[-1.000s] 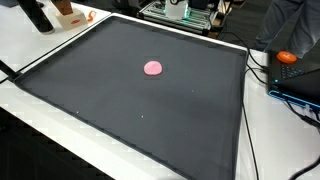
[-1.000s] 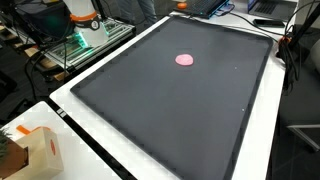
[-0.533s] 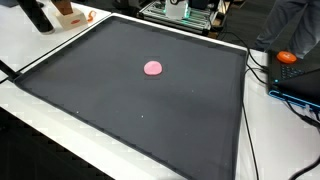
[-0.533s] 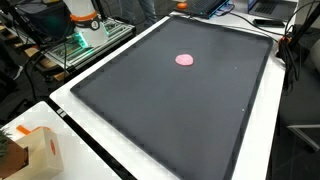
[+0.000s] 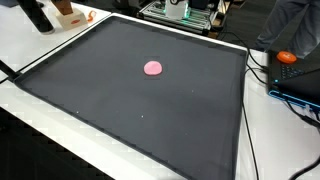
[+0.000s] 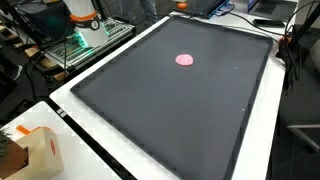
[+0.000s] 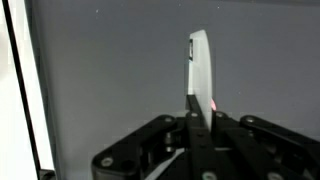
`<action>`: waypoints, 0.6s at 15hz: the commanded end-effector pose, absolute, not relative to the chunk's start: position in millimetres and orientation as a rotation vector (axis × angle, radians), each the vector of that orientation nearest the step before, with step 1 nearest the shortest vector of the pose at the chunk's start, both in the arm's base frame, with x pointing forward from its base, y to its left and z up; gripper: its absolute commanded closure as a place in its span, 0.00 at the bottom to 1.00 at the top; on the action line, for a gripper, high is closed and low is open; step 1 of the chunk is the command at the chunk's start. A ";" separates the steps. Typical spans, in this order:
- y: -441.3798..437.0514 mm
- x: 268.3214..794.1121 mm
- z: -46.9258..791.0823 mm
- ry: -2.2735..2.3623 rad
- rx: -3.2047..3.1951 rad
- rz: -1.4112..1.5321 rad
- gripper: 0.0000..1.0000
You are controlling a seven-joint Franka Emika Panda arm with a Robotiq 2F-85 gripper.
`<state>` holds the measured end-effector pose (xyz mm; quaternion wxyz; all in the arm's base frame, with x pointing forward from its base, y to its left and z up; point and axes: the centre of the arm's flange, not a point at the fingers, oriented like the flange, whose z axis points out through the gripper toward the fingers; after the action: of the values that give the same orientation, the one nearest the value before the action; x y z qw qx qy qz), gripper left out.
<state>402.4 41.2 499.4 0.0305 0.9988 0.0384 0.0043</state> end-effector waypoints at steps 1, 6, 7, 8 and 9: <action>72.4 450.4 493.0 0.196 3.048 -0.043 0.99; 120.7 502.2 454.9 0.355 2.990 -0.142 0.99; 129.6 510.3 444.8 0.393 2.972 -0.160 0.99; 137.2 517.0 435.3 0.423 2.952 -0.183 0.99; 145.2 523.4 424.3 0.452 2.927 -0.205 0.99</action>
<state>490.4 122.1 447.2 0.0610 0.9885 0.1291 -0.0501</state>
